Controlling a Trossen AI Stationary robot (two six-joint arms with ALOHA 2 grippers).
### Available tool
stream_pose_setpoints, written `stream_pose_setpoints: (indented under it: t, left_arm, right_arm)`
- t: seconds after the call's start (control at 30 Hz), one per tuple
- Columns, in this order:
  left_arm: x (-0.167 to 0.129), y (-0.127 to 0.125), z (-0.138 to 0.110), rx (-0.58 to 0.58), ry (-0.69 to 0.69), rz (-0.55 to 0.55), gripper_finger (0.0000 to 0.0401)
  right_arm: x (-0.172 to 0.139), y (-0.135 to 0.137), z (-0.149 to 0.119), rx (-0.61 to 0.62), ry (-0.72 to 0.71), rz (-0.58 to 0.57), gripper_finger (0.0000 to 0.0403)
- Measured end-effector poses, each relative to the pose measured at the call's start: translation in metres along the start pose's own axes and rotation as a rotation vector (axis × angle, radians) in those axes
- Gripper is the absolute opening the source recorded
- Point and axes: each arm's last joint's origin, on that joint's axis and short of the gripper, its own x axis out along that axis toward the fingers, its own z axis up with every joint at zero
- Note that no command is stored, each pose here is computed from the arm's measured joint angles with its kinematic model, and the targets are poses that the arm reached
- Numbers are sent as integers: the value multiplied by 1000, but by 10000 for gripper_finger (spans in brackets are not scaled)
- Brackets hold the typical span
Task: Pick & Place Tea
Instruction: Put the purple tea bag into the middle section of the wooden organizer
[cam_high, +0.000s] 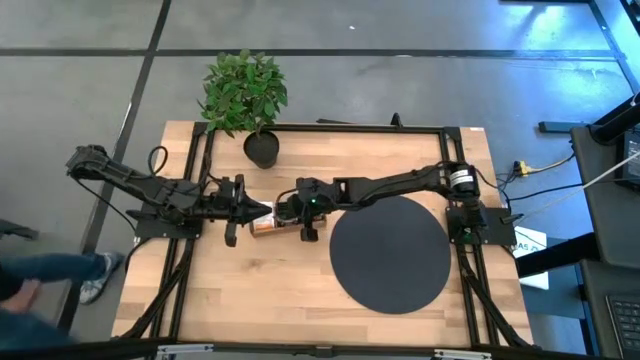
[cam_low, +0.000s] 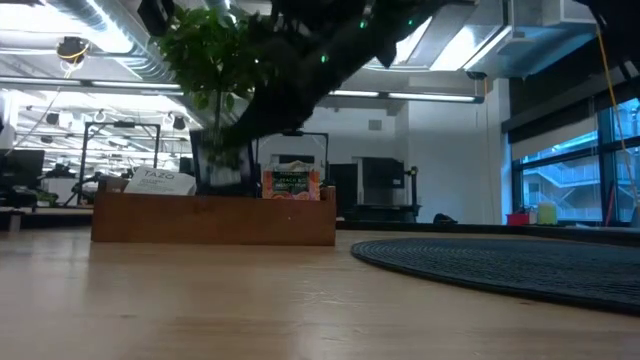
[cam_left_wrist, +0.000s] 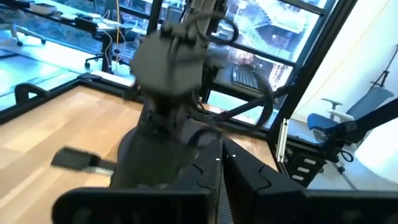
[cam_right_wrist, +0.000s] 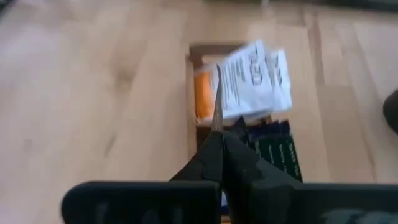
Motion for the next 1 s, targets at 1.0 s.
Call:
stream_pose_setpoints:
  t: [1.0]
  left_arm:
    - [0, 0, -1, 8, 8, 7, 13]
  right_arm:
    - [34, 0, -32, 8, 117, -31, 62]
